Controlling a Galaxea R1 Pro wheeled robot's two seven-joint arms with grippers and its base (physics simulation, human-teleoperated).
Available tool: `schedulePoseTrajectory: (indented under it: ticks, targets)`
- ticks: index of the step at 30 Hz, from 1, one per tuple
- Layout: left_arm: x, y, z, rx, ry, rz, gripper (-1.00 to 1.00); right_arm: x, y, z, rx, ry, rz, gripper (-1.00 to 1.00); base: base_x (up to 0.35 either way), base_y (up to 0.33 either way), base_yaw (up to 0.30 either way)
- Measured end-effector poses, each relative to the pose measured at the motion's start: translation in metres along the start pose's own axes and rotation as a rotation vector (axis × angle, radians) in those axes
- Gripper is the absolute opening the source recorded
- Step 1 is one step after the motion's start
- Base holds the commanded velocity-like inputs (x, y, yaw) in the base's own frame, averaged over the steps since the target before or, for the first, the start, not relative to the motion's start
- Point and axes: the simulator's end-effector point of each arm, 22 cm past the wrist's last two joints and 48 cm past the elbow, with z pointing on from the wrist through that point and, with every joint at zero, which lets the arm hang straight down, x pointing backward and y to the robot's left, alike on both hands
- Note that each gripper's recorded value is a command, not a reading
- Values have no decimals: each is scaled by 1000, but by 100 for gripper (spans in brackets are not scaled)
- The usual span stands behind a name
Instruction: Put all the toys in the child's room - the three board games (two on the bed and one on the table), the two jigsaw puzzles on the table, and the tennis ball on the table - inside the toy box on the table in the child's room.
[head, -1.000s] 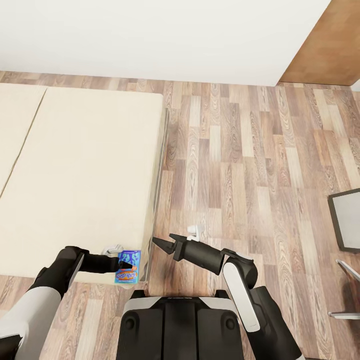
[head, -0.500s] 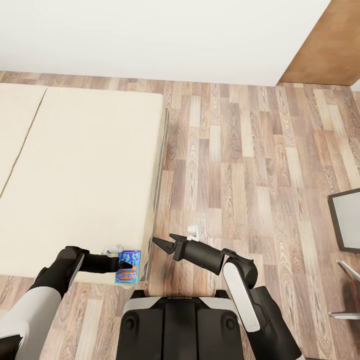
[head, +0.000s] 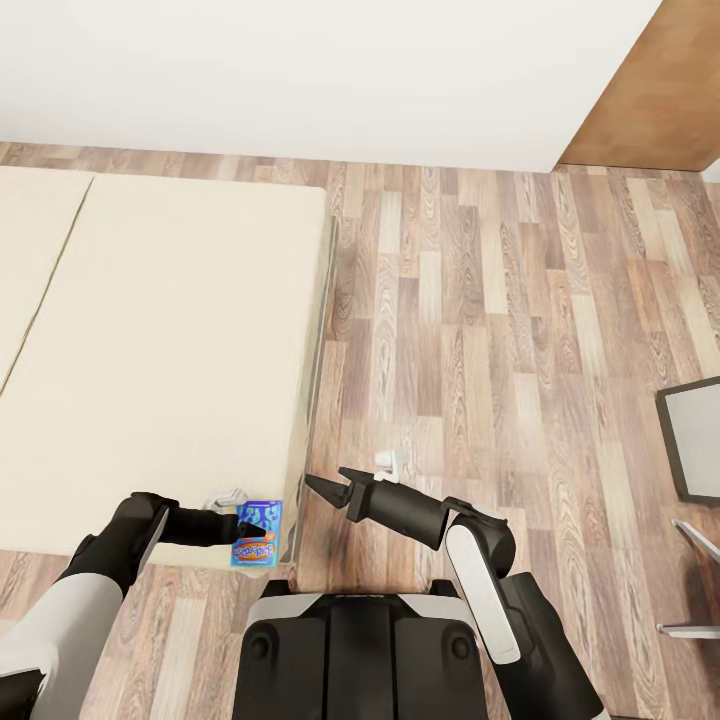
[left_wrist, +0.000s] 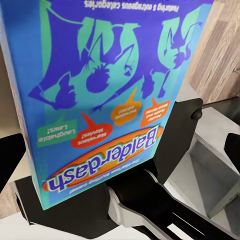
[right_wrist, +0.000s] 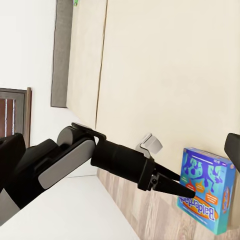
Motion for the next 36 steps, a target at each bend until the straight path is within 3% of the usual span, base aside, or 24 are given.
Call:
schedulePoseTrajectory:
  ticks: [36]
  targets:
    - [0,-9,0,37,-2,3,100,0,0,0,0,0,0,100,0,0,0]
